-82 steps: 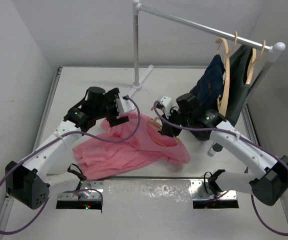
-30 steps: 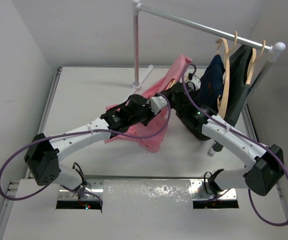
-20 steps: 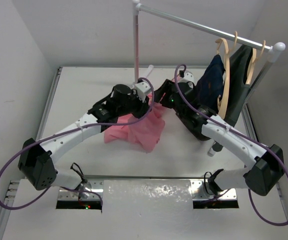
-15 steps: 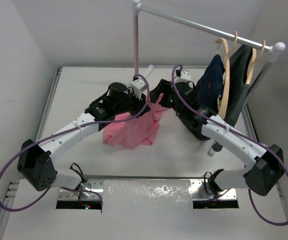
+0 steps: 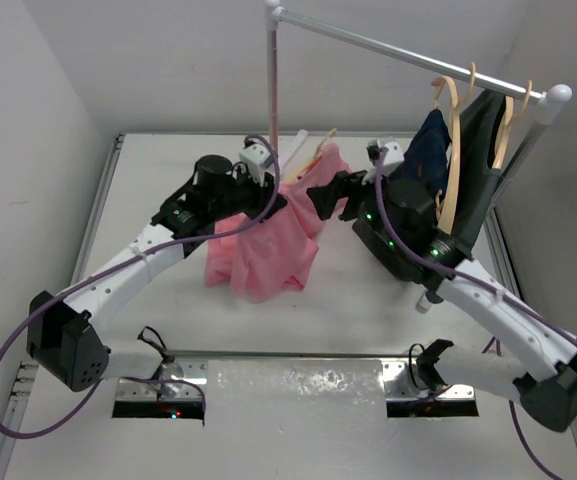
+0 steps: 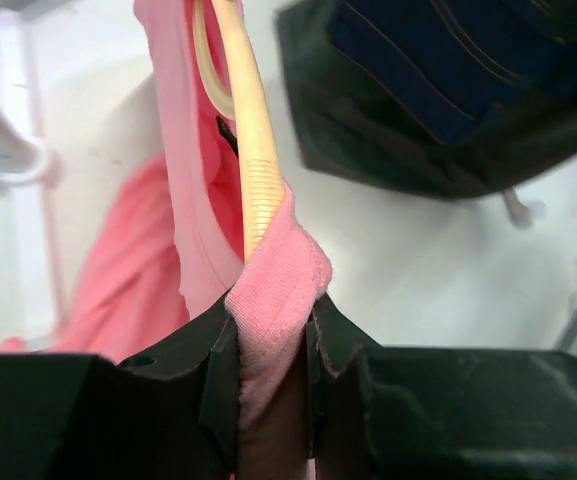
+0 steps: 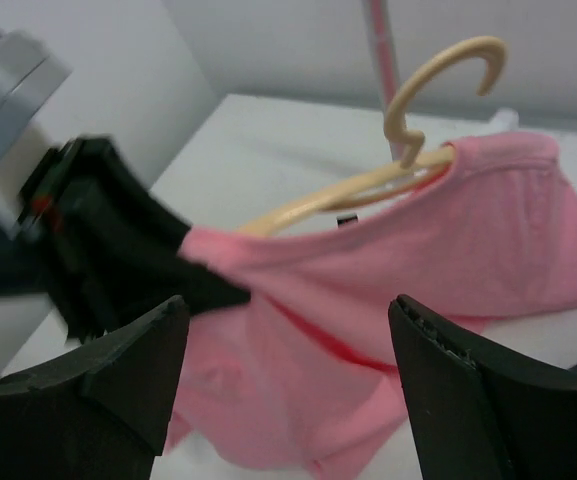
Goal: Place the t-shirt on the hanger
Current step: Place the hanger at the clothesline.
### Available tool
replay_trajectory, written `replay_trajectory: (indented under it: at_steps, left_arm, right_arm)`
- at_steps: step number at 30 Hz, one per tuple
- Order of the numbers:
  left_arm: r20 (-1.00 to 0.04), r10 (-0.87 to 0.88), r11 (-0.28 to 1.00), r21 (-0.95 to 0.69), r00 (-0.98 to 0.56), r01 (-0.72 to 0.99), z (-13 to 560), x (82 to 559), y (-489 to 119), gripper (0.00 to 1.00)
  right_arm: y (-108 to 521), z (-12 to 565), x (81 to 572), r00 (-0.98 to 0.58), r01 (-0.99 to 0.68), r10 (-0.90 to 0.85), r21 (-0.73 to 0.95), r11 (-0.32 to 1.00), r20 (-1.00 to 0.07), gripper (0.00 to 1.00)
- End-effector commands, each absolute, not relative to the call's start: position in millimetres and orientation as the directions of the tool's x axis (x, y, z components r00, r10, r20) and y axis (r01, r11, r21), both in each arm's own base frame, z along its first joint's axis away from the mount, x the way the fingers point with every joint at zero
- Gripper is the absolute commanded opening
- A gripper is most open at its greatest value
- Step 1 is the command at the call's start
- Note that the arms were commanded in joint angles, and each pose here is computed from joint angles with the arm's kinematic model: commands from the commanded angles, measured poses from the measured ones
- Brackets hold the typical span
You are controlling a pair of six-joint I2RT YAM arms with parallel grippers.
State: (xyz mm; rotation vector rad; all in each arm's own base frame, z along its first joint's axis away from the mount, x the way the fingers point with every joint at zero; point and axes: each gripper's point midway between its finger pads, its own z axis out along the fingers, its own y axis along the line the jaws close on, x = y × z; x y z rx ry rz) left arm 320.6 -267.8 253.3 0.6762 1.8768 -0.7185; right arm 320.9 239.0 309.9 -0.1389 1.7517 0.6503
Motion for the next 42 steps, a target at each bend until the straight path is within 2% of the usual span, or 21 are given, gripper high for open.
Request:
replay_trajectory:
  at_steps: [1,2,6,8,10,11,21,29,35,42]
  left_arm:
    - [-0.985,0.047,0.704,-0.084,-0.163,0.706,327,339,-248,0.0]
    - [-0.987,0.047,0.704,-0.075,-0.153,0.706,330,339,-247,0.0]
    - [-0.993,0.067,0.709,-0.021,-0.097,0.704,339,338,-242,0.0]
    - [-0.994,0.086,0.722,0.016,-0.067,0.692,342,339,-237,0.0]
    - [-0.994,0.096,0.738,0.04,-0.046,0.674,346,341,-231,0.0]
    - [-0.995,0.095,0.744,0.05,-0.031,0.667,351,341,-229,0.0]
    - [-0.993,-0.014,0.74,0.066,0.114,0.67,425,320,-218,0.0]
    - [-0.969,-0.066,0.765,0.105,0.239,0.636,474,316,-209,0.0]
    - [-0.944,-0.097,0.783,0.122,0.315,0.609,506,325,-209,0.0]
    - [-0.951,-0.091,0.803,0.105,0.295,0.587,503,360,-221,0.0]
  right_arm:
    - [238,341,292,-0.086,-0.607,0.15,0.171,0.776,-0.985,0.79]
    - [231,343,288,-0.049,-0.604,0.117,0.123,0.787,-0.992,0.8]
    - [198,294,303,-0.207,-0.42,-0.006,0.083,0.904,-0.978,0.8]
    - [190,265,311,-0.323,-0.345,-0.043,0.075,0.936,-0.945,0.73]
    - [194,269,315,-0.34,-0.343,-0.036,0.088,0.935,-0.94,0.66]
    - [195,267,316,-0.348,-0.342,-0.033,0.095,0.935,-0.937,0.66]
    - [188,244,308,-0.344,-0.347,-0.04,0.088,0.934,-0.938,0.66]
    - [191,249,309,-0.319,-0.361,-0.029,0.093,0.928,-0.947,0.66]
    - [189,254,309,-0.304,-0.359,-0.03,0.086,0.929,-0.952,0.66]
    - [185,261,307,-0.271,-0.362,-0.042,0.062,0.93,-0.962,0.66]
